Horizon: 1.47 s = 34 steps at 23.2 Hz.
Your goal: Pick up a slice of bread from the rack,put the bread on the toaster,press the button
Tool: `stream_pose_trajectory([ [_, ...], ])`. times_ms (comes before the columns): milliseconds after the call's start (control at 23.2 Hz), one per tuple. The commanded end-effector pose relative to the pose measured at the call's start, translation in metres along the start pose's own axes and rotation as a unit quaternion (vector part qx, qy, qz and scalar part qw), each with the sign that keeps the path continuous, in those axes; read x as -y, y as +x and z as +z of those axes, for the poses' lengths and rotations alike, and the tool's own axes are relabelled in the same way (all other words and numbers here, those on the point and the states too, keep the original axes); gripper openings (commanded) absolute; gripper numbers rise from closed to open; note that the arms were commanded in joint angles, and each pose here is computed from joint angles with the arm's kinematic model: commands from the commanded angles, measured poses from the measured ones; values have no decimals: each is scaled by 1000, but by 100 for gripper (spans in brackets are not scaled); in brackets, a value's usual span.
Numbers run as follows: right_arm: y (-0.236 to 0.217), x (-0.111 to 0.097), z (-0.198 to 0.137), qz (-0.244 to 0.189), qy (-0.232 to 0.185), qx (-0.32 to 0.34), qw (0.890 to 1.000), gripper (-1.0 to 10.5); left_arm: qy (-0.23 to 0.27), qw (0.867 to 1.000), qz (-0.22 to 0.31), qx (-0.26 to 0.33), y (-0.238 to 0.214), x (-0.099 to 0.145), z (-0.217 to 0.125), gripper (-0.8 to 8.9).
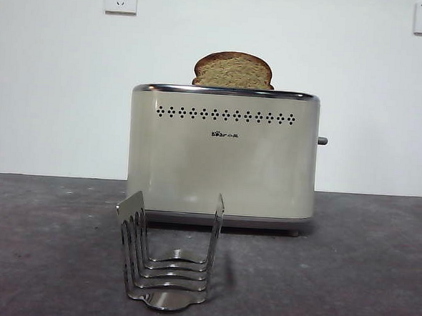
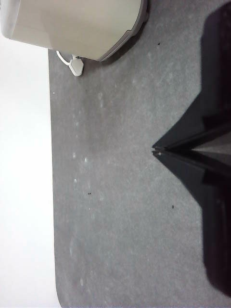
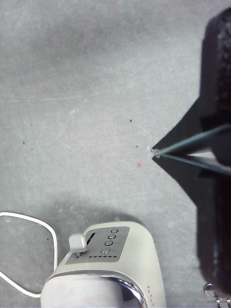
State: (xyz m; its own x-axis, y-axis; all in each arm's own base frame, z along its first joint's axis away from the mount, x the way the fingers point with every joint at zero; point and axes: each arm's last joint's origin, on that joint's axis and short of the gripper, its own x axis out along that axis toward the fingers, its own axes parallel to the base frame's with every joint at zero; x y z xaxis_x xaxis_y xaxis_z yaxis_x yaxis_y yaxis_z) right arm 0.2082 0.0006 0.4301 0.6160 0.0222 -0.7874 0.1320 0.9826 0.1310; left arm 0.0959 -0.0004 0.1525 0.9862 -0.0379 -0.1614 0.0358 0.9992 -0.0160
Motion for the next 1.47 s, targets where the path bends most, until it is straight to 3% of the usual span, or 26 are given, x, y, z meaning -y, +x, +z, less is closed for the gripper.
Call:
stream_pose_trajectory([
  [43, 1, 0, 1, -2, -4, 0, 1000, 0, 2, 1000, -2, -6, 2, 0, -3, -3],
  [518, -1, 1, 0, -21, -4, 6, 1000, 0, 0, 999, -2, -32, 4, 0, -7, -3],
  [647, -8, 2, -2, -28, -100, 30, 994, 0, 0, 999, -2, -36, 5, 0, -8, -3],
  [776, -26, 7, -15, -70, -121, 72, 988, 0, 0, 999, -2, -36, 5, 0, -8, -3],
  [906, -30, 12, -31, -103, -123, 177, 971, 1, 0, 999, -2, -36, 5, 0, -8, -3],
  [1035, -22, 15, -62, -50, -103, 277, 954, 1, 0, 999, -2, -37, 5, 0, -8, -3],
  [1165, 0, 21, -101, -3, -114, 343, 932, 0, 0, 999, -2, -36, 5, 0, -8, -3],
  [1467, 58, 28, -166, 89, -149, 394, 903, 1, 0, 999, -2, -37, 5, 0, -8, -3],
])
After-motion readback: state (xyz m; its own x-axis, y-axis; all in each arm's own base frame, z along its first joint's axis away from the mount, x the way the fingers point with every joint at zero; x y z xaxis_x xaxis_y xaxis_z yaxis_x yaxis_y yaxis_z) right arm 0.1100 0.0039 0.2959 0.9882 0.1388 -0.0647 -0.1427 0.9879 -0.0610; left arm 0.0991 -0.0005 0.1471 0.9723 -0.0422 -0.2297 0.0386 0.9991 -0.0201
